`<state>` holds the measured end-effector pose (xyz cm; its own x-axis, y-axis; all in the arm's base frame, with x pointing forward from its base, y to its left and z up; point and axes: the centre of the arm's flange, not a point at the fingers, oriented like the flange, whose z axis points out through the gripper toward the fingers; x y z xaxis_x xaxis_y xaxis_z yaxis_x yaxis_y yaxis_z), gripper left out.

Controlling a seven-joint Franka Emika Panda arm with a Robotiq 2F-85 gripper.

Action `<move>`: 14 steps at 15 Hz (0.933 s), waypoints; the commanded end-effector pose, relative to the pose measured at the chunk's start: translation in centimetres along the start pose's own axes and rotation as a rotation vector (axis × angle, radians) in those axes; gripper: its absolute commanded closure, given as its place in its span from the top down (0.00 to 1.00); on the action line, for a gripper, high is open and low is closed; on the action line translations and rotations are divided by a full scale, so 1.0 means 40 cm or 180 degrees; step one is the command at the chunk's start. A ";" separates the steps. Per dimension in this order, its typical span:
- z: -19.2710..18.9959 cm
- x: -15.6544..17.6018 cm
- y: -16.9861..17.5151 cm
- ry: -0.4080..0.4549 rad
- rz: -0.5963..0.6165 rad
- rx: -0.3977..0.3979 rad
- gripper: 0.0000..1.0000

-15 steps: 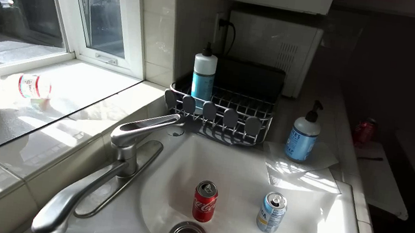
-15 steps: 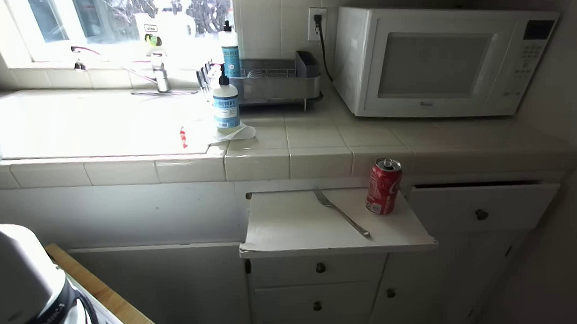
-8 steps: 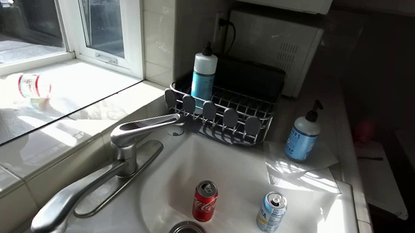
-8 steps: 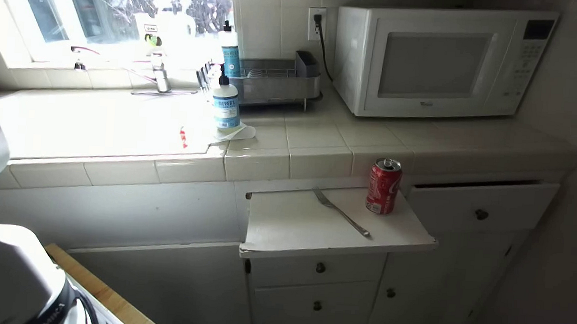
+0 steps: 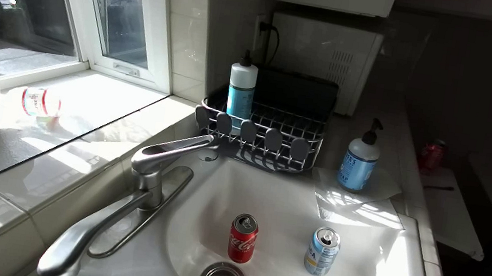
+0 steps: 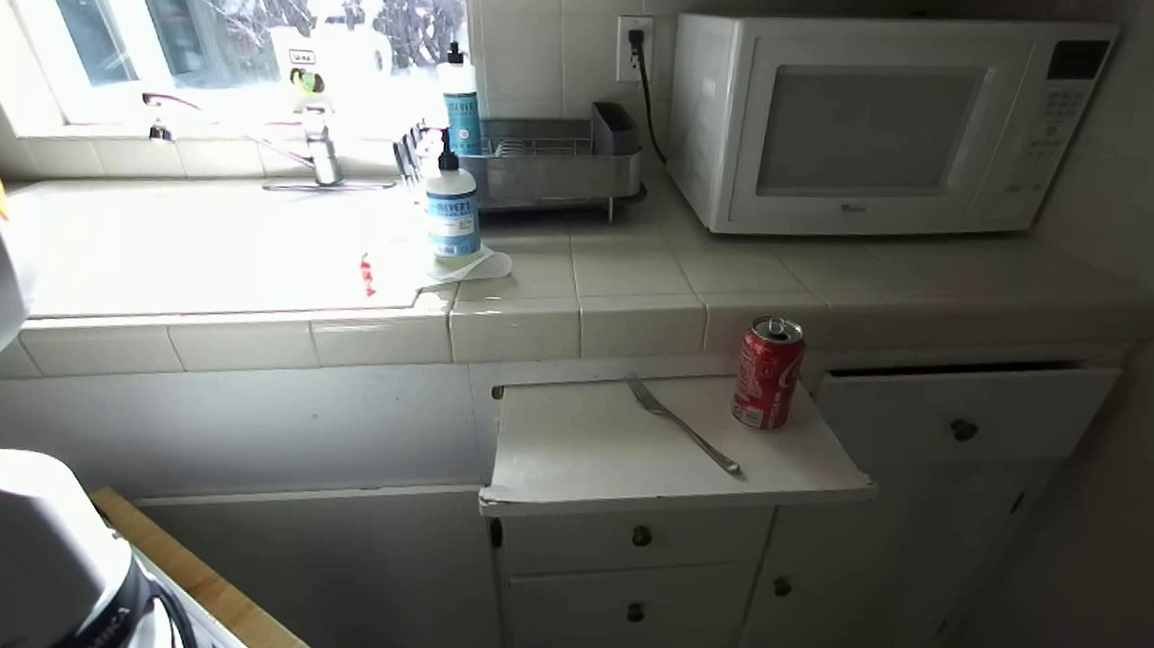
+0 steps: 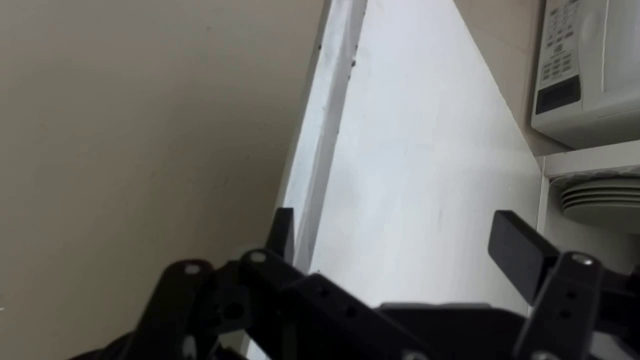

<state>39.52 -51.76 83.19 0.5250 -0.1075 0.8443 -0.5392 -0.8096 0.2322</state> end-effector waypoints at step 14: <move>0.065 0.018 0.033 -0.0430 0.0114 0.0410 1.00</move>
<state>39.36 -52.22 81.91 0.6129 -0.1797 0.7695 -0.4856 -0.8539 0.1874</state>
